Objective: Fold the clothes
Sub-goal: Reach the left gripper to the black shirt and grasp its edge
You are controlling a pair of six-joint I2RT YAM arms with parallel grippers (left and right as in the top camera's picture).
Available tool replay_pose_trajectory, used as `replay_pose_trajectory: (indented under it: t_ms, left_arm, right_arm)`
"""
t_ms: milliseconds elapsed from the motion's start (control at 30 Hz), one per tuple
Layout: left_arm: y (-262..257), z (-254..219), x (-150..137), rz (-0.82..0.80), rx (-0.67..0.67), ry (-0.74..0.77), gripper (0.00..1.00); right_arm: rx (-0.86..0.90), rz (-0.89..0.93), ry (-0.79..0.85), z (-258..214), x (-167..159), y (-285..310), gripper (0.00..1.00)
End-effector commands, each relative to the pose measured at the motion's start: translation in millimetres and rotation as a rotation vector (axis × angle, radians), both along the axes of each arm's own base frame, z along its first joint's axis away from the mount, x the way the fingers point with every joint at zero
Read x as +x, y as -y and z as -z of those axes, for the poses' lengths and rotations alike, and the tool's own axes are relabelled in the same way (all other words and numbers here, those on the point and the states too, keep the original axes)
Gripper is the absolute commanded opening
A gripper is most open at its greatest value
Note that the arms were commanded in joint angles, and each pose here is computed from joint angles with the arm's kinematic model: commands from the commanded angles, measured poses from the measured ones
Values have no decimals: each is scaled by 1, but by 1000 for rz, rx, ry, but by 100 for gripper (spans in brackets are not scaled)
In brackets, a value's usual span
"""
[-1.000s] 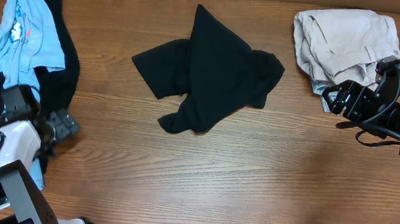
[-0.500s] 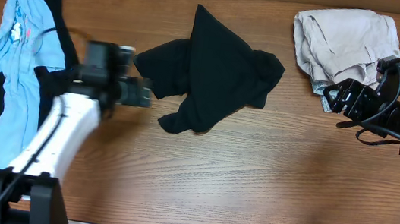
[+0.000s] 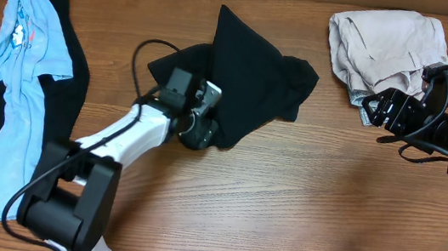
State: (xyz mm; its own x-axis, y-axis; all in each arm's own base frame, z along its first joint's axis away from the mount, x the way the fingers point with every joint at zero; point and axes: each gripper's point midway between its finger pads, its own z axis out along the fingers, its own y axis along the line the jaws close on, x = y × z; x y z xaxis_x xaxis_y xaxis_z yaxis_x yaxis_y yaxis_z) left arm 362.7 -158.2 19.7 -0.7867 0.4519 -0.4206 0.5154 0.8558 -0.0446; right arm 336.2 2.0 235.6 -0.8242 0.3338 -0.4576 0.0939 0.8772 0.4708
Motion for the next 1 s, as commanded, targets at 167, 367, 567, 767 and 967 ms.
replay_pose_trajectory:
  t_ms: [167,367,567,767,967]
  left_arm:
    - [17,5,-10,68,30,-16,45]
    - [8,-1,-22,13,42,-95,4]
    - [-2,-94,-1,-62,36,-101,4]
    - [0,-227,31,-83,-39,79,4]
    - [6,-313,41,-78,-120,269,4]
  right_arm:
    - [-9,2,17,-4,2,2,82]
    - [-8,2,17,-4,2,2,82]
    - [-6,3,13,-4,1,1,82]
    - [10,-23,1,-3,-2,-8,81]
    - [9,-117,5,-4,-3,-39,81]
